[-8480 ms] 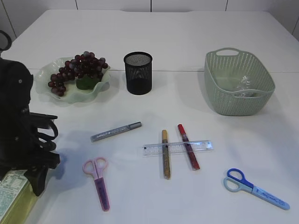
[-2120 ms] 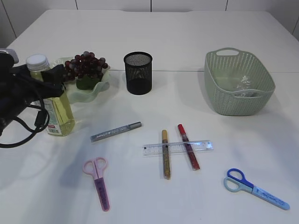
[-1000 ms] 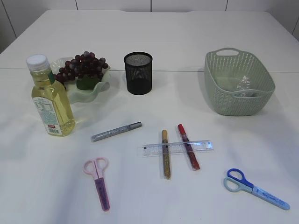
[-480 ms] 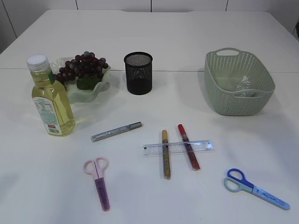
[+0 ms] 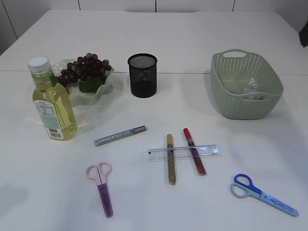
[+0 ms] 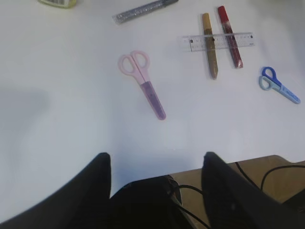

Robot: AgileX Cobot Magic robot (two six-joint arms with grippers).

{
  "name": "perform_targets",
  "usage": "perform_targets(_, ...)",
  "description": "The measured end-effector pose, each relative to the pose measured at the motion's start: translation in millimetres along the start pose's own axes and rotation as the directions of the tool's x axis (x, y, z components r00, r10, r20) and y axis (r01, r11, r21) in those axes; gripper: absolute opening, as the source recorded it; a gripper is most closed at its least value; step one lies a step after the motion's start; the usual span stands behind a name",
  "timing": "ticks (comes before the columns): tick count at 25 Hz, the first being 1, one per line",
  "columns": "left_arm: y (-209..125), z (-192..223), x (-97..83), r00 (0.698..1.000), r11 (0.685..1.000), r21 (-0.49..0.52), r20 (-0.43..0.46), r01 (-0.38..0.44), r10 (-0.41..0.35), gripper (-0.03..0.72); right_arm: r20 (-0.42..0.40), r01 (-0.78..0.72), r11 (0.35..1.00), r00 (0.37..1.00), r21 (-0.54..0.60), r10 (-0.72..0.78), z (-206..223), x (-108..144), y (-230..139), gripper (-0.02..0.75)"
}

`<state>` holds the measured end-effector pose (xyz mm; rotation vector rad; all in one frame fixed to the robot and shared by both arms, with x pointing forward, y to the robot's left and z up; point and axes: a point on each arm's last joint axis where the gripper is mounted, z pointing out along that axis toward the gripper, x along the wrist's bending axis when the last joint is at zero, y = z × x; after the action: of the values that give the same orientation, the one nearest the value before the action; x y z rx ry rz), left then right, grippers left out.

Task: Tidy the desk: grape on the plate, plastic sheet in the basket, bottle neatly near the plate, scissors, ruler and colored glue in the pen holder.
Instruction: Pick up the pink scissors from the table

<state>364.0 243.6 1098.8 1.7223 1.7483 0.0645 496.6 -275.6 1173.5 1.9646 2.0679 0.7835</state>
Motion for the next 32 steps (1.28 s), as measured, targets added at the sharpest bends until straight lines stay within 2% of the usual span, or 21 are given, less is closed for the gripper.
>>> perform_targets(5,5,23,-6.9,1.000,0.995,0.104,0.018,-0.009,0.007,0.442,0.001,-0.010,0.999,1.000,0.041,0.010,15,-4,4,0.512)
perform_targets(11,9,78,-28.3,0.998,0.967,0.246,0.024,-0.067,0.062,0.434,0.002,-0.015,0.998,1.000,0.059,0.015,22,-6,7,0.512)
perform_targets(15,13,122,-36.5,0.998,0.948,0.317,-0.042,-0.021,0.036,0.411,0.002,-0.020,0.997,1.000,0.077,0.020,29,-7,8,0.512)
perform_targets(21,8,165,-27.8,0.992,0.908,0.417,-0.127,0.048,0.006,0.405,0.004,-0.021,0.995,1.000,0.093,0.021,35,-9,10,0.512)
perform_targets(23,8,172,-28.0,0.992,0.907,0.415,-0.127,0.071,-0.020,0.405,0.004,-0.019,0.995,1.000,0.093,0.019,35,-9,10,0.511)
perform_targets(29,18,183,-33.9,0.990,0.945,0.297,-0.075,0.140,-0.123,0.404,0.004,-0.019,0.996,1.000,0.092,0.019,35,-9,10,0.512)
perform_targets(32,19,188,-31.1,0.982,0.942,0.284,-0.107,0.178,-0.153,0.404,0.001,-0.022,0.995,1.000,0.097,0.022,37,-9,10,0.511)
